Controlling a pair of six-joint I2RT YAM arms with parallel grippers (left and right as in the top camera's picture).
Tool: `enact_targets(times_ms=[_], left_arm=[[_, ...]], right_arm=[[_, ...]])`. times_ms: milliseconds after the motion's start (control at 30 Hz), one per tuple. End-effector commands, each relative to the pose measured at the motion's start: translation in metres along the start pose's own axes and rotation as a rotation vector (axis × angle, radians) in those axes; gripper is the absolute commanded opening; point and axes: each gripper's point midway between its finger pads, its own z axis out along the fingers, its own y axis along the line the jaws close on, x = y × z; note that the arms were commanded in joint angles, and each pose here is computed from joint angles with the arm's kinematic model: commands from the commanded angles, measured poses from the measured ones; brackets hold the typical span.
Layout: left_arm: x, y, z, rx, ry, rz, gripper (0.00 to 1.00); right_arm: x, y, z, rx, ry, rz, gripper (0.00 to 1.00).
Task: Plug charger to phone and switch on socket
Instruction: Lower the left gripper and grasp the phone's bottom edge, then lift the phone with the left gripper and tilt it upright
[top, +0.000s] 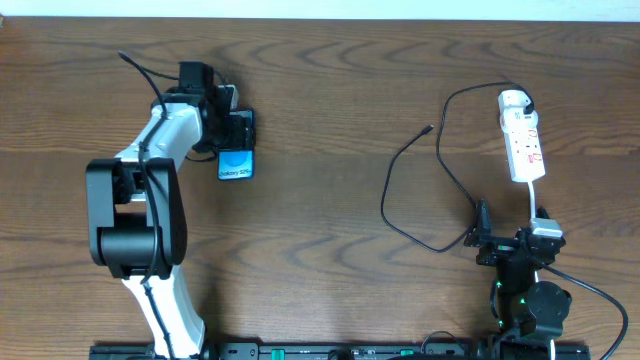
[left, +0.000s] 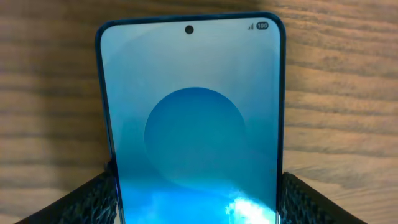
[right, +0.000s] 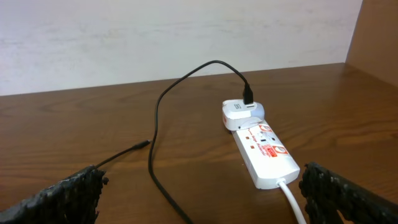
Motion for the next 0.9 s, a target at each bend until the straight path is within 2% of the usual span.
enact_targets(times_ms=[0,133,333,533,767,867], left_arm=[[0.049,-0.018,0.032,0.025,0.168,-0.128,0.66],[0.056,-0.036,0.036,-0.002,0.185,-0.129,0.66],[0.074,-0.047,0.039,-0.163,0.212,-0.15,0.66],[0.085,-0.076,0.042,-0.179,0.211,-0.209,0.67],[0.084,-0.074,0.043,-0.249,0.167,-0.297,0.68],[0.084,-0.074,0.043,-0.25,0.167,-0.297,0.84]], right_arm=[[0.002,0.002,0.0,-0.008,0.006,0.009,0.99],[0.002,0.002,0.0,-0.008,0.006,0.009,0.99],[0.002,0.002,0.0,-0.008,0.006,0.009,0.99],[0.002,0.002,0.0,-0.008,0.006,0.009,0.99],[0.002,0.002,0.0,-0.008,0.006,0.009,0.99],[0.002,0.002,0.0,-0.008,0.006,0.009,0.99]])
